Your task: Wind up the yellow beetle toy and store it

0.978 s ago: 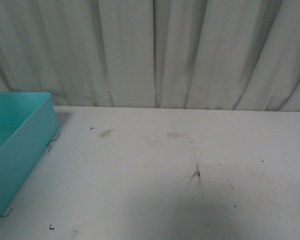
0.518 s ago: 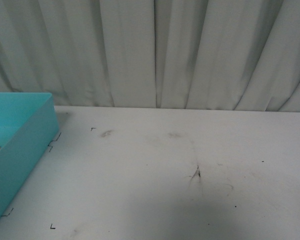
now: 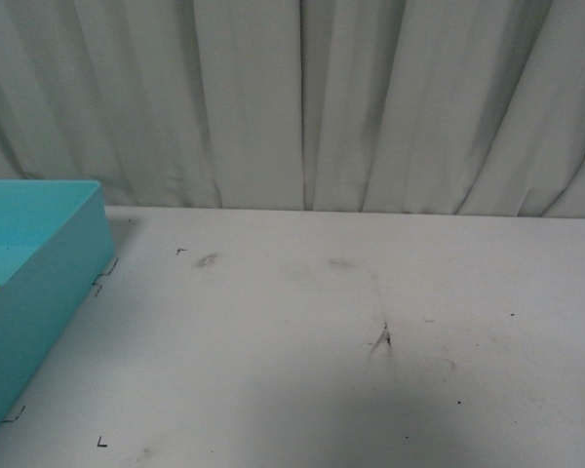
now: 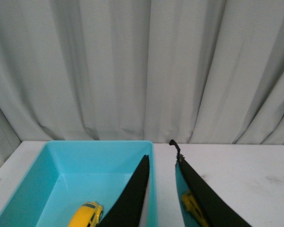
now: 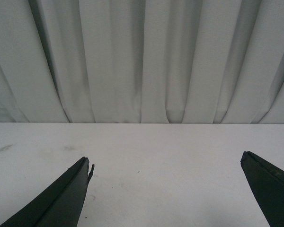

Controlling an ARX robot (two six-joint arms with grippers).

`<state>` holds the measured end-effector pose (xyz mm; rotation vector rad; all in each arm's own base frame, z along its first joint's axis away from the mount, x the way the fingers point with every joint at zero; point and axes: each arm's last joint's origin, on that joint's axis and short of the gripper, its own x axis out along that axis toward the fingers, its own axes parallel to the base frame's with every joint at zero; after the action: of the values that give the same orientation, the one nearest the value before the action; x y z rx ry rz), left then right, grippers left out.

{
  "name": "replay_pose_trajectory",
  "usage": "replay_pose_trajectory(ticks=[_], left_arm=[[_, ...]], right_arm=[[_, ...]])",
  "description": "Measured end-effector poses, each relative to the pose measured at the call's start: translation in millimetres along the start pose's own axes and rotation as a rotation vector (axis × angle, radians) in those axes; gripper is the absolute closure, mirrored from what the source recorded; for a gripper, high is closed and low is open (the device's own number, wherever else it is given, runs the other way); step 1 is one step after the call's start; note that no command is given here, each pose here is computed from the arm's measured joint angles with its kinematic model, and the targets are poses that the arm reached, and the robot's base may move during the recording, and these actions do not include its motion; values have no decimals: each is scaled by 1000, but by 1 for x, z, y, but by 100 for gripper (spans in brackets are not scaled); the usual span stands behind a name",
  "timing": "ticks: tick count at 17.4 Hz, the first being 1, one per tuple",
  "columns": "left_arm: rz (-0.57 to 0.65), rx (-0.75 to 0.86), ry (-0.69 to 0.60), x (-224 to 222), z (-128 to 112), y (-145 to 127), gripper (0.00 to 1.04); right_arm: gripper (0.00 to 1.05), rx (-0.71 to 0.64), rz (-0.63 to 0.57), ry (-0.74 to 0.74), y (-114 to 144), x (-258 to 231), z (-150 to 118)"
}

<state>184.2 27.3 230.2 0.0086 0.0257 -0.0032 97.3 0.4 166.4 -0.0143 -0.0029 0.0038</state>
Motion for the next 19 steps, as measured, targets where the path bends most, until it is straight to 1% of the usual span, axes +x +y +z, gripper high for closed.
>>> replay_pose_trajectory(ticks=[1,2,4,5,6,7,14,15,16,19], left_arm=[[1,-1,-27,-9,-5,-5,100],[1,-3,-36,-16,-11,-9,103],[1,-6,-15,-28,-29,-15,103],[-1,-5,-25,-38,-37,-27,103],[-18,-5,-24,-41,-40,-29,103],[8,-5,-19,-45,-45,-27,103],[4,-5,-24,-60,-55,-28,103],[5,-5,-49,-61,-57,-28,103],[4,-5,-23,-63,-63,-28,103],[5,-5,-41,-67,-61,-28,103]], right_arm=[[6,0,0,0,0,0,0],[6,0,0,0,0,0,0],[6,0,0,0,0,0,0],[6,0,0,0,0,0,0],[6,0,0,0,0,0,0],[6,0,0,0,0,0,0],[6,0,0,0,0,0,0],[6,0,0,0,0,0,0],[6,0,0,0,0,0,0],[6,0,0,0,0,0,0]])
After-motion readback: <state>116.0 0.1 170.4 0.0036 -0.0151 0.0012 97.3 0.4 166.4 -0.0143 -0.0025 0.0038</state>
